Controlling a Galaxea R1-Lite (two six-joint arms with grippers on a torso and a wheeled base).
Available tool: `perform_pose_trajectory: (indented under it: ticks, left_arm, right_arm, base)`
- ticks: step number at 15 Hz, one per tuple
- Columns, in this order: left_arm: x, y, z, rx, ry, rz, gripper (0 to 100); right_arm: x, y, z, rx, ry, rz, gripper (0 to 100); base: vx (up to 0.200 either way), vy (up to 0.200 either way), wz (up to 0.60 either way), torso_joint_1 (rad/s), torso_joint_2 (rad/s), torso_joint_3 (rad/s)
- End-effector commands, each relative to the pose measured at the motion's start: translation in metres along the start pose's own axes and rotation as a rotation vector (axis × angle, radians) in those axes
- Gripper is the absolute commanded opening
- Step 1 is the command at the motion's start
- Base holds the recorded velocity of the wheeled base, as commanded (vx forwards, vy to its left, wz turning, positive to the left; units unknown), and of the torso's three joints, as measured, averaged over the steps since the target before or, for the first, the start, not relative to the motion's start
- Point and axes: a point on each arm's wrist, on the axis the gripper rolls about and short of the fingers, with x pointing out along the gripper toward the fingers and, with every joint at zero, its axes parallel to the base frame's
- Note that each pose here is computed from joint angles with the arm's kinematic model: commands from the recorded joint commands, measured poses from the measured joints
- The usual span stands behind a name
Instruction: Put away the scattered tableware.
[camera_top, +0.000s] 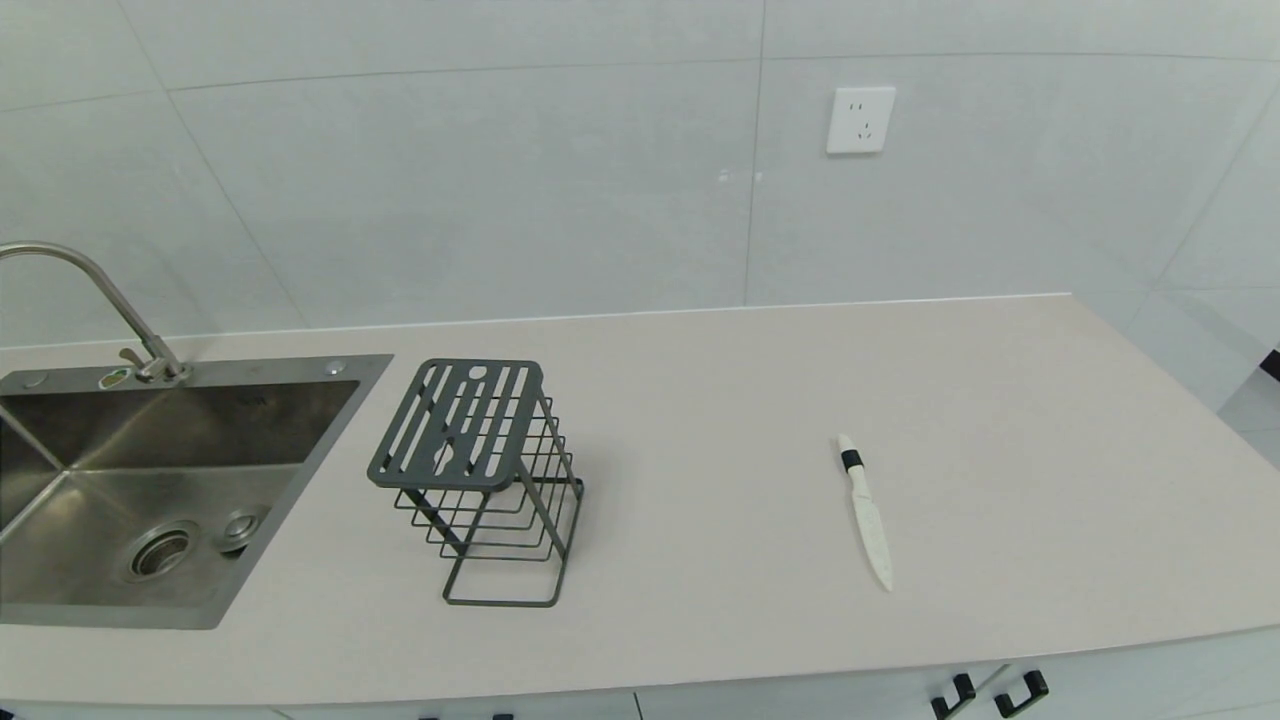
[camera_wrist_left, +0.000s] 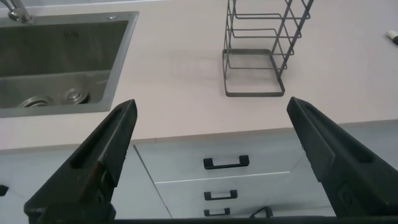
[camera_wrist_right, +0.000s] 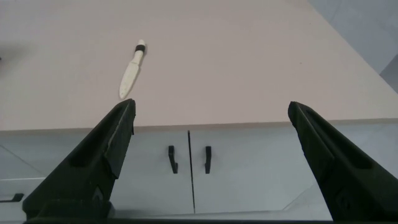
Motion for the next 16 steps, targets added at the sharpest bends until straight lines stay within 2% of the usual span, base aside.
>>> perform_pose_trajectory:
  ticks: [1,9,10,12,13,16]
  left_arm:
    - [0.000,0.000,0.000,-0.002,0.001,0.001,100]
    - [0.000,0.000,0.000,-0.016,0.001,0.013,100]
    - [0.000,0.000,0.000,-0.016,0.001,0.013,100]
    - [0.000,0.000,0.000,-0.014,0.001,0.012,100]
    - [0.000,0.000,0.000,-0.014,0.001,0.012,100]
    - [0.000,0.000,0.000,-0.017,0.001,0.013,100]
  right_arm:
    - [0.000,0.000,0.000,0.004,0.001,0.000,100]
    - [0.000,0.000,0.001,-0.024,-0.011,0.006,100]
    - [0.000,0.000,0.006,-0.027,-0.053,0.006,100]
    - [-0.002,0.000,0.020,-0.038,-0.200,0.002,100]
    - [-0.001,0.000,0.021,-0.053,-0.188,0.037,100]
    - [0.016,0.004,0.028,-0.006,0.024,0.306,100]
  base:
    - [0.000,0.000,0.00,0.090,0.00,0.105]
    - [0.000,0.000,0.00,0.245,-0.02,0.209]
    - [0.000,0.000,0.00,0.080,-0.02,0.061]
    - [0.000,0.000,0.00,0.000,0.00,0.000]
    - [0.000,0.000,0.00,0.000,0.00,0.000]
    - [0.000,0.000,0.00,0.000,0.00,0.000]
